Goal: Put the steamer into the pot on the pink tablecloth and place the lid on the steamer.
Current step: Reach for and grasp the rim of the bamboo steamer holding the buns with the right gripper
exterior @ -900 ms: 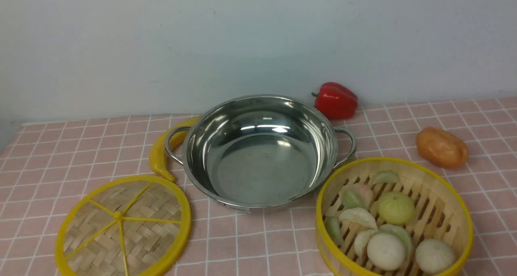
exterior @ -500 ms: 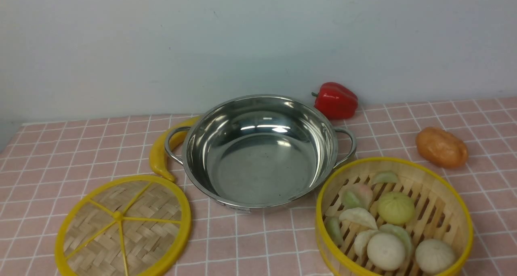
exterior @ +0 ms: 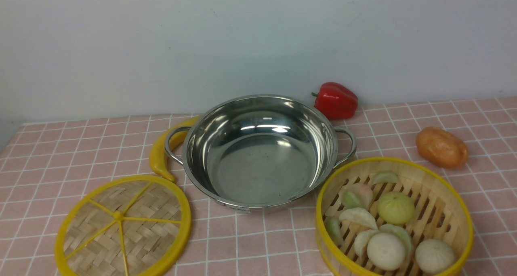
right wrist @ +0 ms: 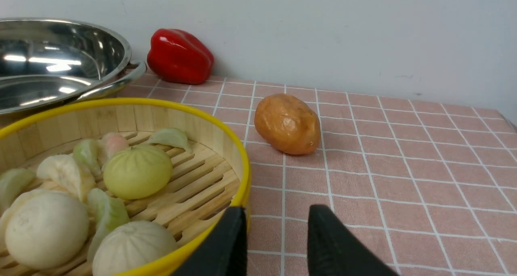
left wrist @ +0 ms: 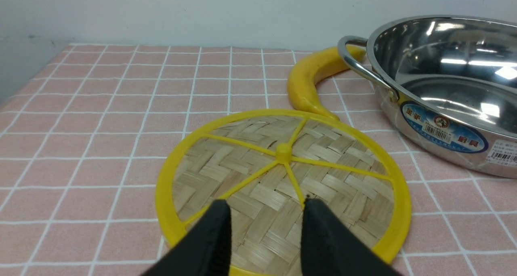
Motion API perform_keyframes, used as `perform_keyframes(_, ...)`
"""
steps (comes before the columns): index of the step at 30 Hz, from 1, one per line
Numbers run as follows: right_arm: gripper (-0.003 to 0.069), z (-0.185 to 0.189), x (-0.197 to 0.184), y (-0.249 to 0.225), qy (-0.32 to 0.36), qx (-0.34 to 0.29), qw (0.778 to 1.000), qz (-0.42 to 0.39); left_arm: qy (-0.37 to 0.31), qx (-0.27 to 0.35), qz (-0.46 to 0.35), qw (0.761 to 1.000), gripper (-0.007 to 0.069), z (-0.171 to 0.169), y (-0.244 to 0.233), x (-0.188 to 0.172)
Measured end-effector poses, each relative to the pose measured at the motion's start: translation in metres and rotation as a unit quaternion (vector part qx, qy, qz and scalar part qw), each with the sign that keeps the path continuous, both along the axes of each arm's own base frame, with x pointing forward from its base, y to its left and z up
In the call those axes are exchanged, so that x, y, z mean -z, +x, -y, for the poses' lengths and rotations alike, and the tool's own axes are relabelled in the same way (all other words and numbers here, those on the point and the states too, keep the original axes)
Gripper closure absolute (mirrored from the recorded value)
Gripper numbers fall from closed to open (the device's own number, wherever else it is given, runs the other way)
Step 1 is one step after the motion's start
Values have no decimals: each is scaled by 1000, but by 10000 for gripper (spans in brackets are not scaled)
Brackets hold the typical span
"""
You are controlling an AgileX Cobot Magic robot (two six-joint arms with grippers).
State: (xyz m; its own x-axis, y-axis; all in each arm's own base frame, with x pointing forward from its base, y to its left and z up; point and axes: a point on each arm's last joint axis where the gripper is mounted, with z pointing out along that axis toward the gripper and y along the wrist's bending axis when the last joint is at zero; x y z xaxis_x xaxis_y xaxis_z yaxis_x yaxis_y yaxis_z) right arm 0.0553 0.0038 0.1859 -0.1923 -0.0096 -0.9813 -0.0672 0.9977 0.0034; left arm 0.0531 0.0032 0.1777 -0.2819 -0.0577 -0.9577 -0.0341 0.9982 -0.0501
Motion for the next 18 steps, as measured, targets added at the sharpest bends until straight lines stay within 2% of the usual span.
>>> perform_keyframes(5, 419, 0, 0, 0, 1, 0, 1000, 2, -1, 0, 1, 1000, 382, 0, 0, 0)
perform_keyframes(8, 419, -2, -6, 1, 55, -25, 998, 27, -22, 3, 23, 1000, 382, 2, 1, -4)
perform_keyframes(9, 419, -2, -10, 1, 95, 2, 994, 50, -44, 8, 55, 997, 382, 3, 2, -9)
perform_keyframes(12, 419, -1, -23, 2, 208, 11, 972, 108, -105, 15, 140, 984, 382, 6, 4, -25)
perform_keyframes(13, 419, 2, -29, 1, 260, 20, 955, 141, -131, 17, 179, 975, 382, 6, 3, -32)
perform_keyframes(14, 419, 2, -29, 1, 262, 20, 955, 141, -134, 18, 187, 973, 382, 6, 3, -34)
perform_keyframes(15, 419, 6, -35, 0, 306, 30, 936, 173, -151, 21, 230, 961, 382, 5, 2, -42)
perform_keyframes(18, 419, 15, -45, -3, 370, 56, 896, 238, -164, 26, 299, 940, 382, 4, -1, -55)
